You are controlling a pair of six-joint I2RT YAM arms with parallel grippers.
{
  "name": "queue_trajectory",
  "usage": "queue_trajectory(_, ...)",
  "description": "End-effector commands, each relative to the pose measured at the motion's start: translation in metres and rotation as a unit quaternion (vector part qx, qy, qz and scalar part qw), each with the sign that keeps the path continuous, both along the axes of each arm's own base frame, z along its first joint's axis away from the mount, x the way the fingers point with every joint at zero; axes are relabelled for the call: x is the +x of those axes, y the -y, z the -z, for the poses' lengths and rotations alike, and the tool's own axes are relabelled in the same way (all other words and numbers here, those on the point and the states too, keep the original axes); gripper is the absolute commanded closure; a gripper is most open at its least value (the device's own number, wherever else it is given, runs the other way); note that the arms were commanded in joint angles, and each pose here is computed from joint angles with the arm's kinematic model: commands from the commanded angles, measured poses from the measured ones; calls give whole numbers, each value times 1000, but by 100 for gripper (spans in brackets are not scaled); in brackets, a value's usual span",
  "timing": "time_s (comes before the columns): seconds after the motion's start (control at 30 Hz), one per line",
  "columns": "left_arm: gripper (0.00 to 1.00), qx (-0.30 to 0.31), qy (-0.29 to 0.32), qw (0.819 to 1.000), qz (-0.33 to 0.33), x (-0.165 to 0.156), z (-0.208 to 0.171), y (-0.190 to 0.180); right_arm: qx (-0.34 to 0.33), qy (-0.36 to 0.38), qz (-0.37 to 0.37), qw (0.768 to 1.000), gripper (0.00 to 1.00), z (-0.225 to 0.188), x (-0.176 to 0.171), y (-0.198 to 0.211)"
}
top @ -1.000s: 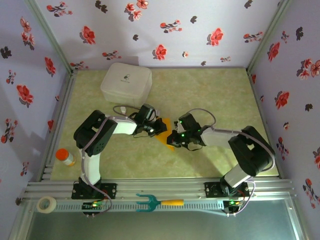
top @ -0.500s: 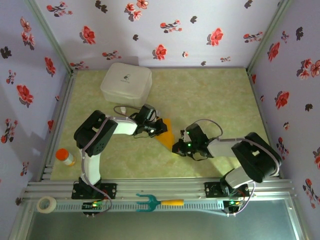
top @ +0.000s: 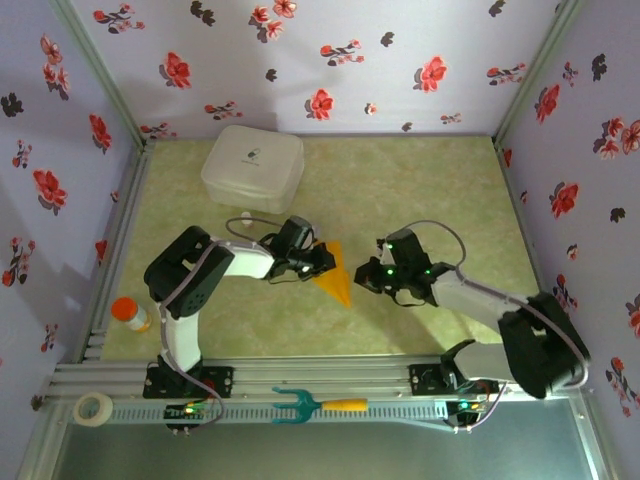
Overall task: Fold a paper plane with a square sheet of paper (pick it up from the middle)
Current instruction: Fourth fold the wing at the center of the table.
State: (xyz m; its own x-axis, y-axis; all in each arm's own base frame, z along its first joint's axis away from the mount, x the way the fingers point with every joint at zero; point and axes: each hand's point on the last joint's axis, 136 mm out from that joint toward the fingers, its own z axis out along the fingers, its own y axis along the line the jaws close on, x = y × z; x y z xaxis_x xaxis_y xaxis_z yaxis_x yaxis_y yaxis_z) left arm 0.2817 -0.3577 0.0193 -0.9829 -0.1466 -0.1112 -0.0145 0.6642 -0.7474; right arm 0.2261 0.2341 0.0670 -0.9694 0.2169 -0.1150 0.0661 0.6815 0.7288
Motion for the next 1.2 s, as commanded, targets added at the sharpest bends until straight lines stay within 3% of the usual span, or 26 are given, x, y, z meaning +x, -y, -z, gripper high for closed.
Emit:
queue_trajectory(0.0,93,57,-45,997,-15,-19,32,-21,33,-2,-23,999,95,-9,11,-25)
queue_trajectory(0.43,93,49,-38,998,-8,-15,27,-16,27,-35,-42,998,98,24,30,-54)
queue_trajectory(0.63,93,41,-36,998,-7,-13,23,-15,8,-57,-42,997,99,49,20,-46)
queue_trajectory(0.9,90,12,-8,1000,9,-4,-4,-10,-79,-108,-25,991,100,102,-16,-4)
queue_trajectory(1.17,93,4,-14,999,32,-15,-14,-12,-77,-106,-27,991,100,97,-14,-5)
